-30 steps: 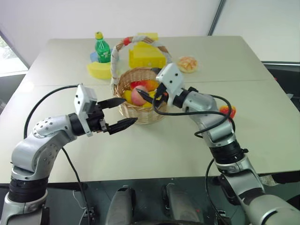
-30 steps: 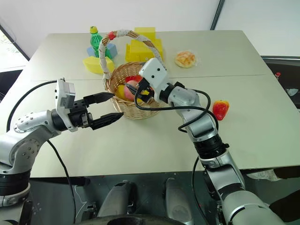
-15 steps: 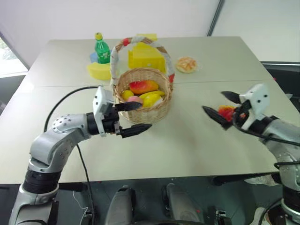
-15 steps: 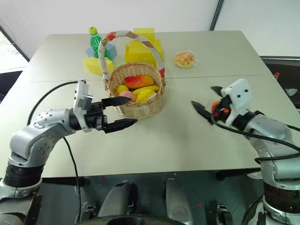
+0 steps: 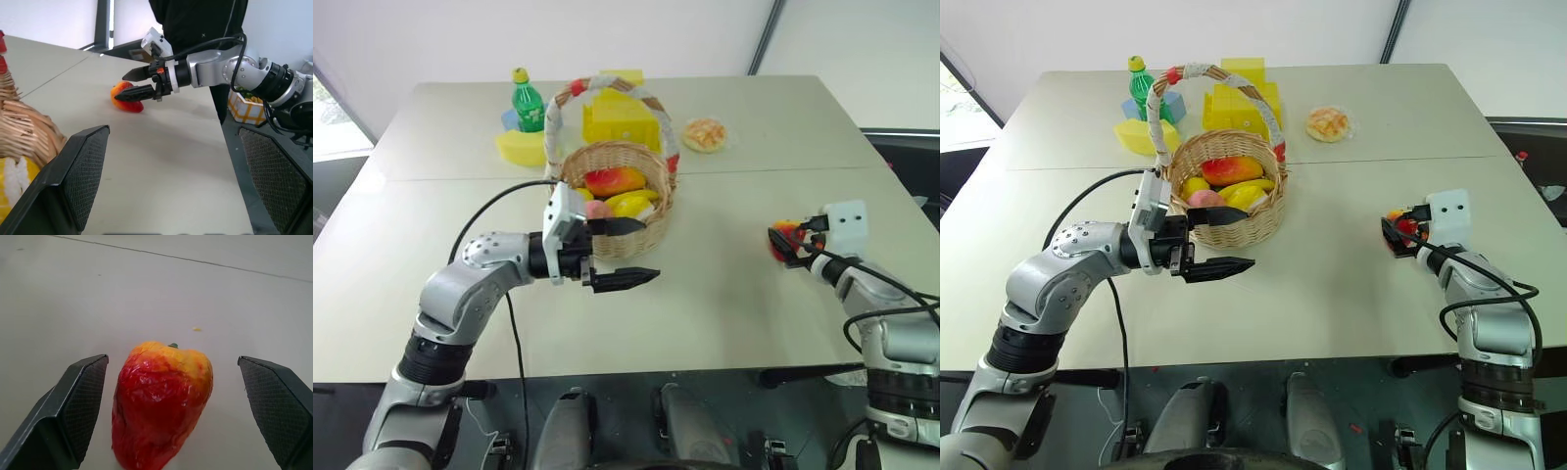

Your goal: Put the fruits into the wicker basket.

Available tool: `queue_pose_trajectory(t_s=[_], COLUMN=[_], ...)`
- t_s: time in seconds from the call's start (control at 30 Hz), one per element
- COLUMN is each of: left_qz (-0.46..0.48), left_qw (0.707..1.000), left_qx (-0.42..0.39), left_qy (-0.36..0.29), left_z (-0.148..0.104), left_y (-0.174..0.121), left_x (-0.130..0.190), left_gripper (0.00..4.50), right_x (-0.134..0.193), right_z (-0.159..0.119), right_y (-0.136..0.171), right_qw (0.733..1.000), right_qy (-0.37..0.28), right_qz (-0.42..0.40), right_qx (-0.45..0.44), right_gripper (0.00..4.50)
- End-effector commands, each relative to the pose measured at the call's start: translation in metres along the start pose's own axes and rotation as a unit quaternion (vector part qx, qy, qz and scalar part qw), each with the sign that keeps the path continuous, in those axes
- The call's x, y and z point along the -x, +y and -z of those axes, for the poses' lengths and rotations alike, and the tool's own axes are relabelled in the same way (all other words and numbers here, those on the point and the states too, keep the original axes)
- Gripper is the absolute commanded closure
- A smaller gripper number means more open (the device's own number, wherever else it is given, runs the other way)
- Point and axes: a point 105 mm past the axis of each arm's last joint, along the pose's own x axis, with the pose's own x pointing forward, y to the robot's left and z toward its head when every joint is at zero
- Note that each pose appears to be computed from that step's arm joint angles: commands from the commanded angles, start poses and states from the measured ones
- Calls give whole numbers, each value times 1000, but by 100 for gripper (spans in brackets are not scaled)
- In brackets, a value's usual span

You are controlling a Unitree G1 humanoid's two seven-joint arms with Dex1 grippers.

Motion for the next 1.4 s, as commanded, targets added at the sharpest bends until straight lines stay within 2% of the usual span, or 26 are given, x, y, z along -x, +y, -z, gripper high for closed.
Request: queue_pose_trajectory(t_s=[0.03, 0.1, 0.13, 0.2, 0.3, 0.33, 0.4, 0.43, 0.5, 0.57, 0.63, 0.7, 0.77, 0.83, 0.93, 1.07, 1.17, 1.23, 1.27, 1.33, 1.37, 1.4], left_qz=[-5, -11, -12, -16, -22, -24, -29, -38, -57, -79, -115, -135, -145, -152, -159, -166, -170, -176, -177, -178, -179, -179], left_qw=[1000, 1000, 999, 999, 999, 999, 999, 999, 998, 997, 993, 990, 989, 988, 986, 985, 984, 983, 983, 983, 983, 983], left_qx=[-27, -28, -27, -27, -27, -27, -27, -27, -26, -23, -23, -25, -29, -33, -39, -41, -43, -44, -44, -44, -44, -44], left_qy=[-10, -11, -10, -9, -9, -9, -7, -5, 0, 4, 8, 14, 22, 25, 22, 13, 13, 9, 7, 7, 7, 7], left_z=[-10, -9, -9, -8, -7, -7, -7, -7, -6, -6, -8, -10, -10, -10, -12, -15, -13, -15, -15, -16, -16, -16], left_y=[-4, -4, -5, -5, -4, -4, -3, -1, 4, 10, 19, 23, 24, 24, 24, 20, 18, 19, 19, 19, 19, 19], left_x=[2, 3, 4, 5, 6, 7, 9, 13, 22, 32, 51, 63, 70, 73, 73, 72, 70, 70, 70, 70, 70, 70], left_gripper=[0, 0, 0, 0, 0, 0, 0, 0, 0, 0, 0, 0, 0, 0, 0, 0, 0, 0, 0, 0, 0, 0], right_x=[-5, -8, -8, -9, -8, -7, -5, 0, 10, 27, 62, 81, 78, 65, 44, 11, -5, -10, -10, -4, 2, 9], right_z=[-4, 0, 0, -3, -10, -12, -16, -28, -49, -68, -89, -99, -111, -123, -127, -143, -149, -150, -150, -153, -155, -157], right_y=[-5, -3, -2, 0, 1, 2, 4, 11, 32, 65, 124, 155, 178, 208, 243, 261, 261, 260, 260, 263, 264, 265], right_qw=[1000, 1000, 1000, 1000, 1000, 1000, 999, 997, 989, 968, 913, 877, 865, 865, 875, 901, 912, 915, 914, 907, 900, 891], right_qy=[-10, -7, -9, -16, -26, -27, -30, -47, -80, -115, -162, -181, -203, -228, -221, -224, -229, -228, -229, -242, -253, -266], right_qz=[12, 5, 0, -6, -8, -8, -13, -35, -94, -184, -336, -410, -428, -426, -414, -361, -330, -324, -325, -336, -345, -353], right_qx=[0, -7, -11, -15, -7, 1, 16, 42, 84, 124, 165, 171, 166, 137, 116, 91, 80, 75, 77, 81, 87, 98], right_gripper=[8, 8, 31, 91, 236, 259, 261, 261, 261, 261, 261, 261, 261, 261, 261, 261, 261, 156, 121, 23, 4, 4])
